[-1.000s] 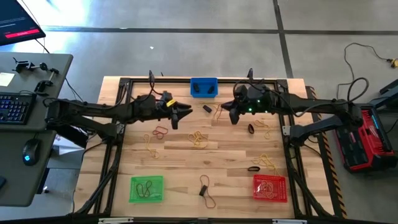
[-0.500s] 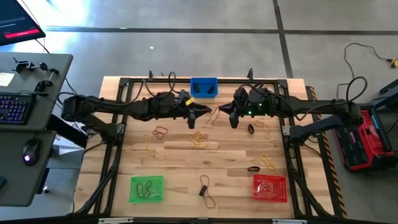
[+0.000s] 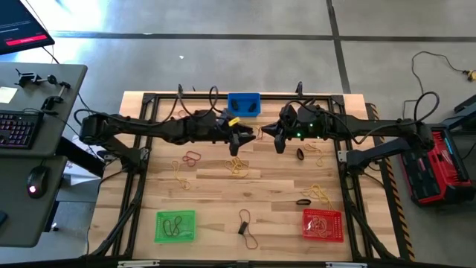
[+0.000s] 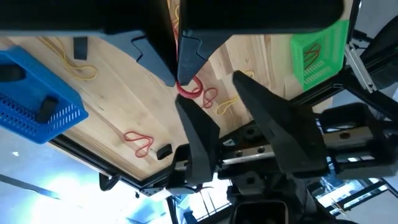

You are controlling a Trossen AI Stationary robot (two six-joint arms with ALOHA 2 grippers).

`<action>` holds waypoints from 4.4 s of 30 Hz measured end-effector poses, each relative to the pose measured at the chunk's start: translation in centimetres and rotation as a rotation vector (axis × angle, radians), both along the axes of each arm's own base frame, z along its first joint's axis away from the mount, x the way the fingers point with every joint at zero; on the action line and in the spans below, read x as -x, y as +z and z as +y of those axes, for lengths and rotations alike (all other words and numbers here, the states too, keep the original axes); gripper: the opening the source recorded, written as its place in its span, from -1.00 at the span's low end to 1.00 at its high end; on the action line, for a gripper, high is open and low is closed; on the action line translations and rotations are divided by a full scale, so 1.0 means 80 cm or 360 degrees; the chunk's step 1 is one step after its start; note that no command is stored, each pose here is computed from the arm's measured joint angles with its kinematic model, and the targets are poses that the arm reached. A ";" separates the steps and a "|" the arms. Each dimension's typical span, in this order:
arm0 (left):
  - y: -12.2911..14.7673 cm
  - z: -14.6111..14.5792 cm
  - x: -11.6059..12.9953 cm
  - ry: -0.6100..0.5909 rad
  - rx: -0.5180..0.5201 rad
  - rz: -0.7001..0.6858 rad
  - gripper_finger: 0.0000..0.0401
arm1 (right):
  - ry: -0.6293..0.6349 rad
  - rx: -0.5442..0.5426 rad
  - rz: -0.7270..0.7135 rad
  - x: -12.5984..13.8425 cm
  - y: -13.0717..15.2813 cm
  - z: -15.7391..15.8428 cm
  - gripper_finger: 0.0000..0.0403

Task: Sort rubber bands into baskets
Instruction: Put the red rubber band into the green basket

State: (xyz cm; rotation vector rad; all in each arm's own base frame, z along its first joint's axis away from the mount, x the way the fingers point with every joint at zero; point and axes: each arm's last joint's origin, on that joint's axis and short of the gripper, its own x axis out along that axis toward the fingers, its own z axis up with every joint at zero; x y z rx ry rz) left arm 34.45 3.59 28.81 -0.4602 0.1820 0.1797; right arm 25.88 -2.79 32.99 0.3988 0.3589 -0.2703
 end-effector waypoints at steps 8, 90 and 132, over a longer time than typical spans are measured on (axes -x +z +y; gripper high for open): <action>-0.003 -0.002 -0.022 -0.0024 -0.0027 0.0025 0.04 | 0.0013 0.0019 0.0000 0.000 0.000 0.000 -1.00; 0.046 -0.258 0.173 -0.0756 0.0373 0.0932 -1.00 | 0.0368 0.0102 0.0145 0.003 -0.009 0.013 -0.96; -0.126 -0.284 0.202 -0.0515 0.0251 0.1764 -0.99 | 0.0352 0.0089 0.0152 0.003 -0.010 0.056 -1.00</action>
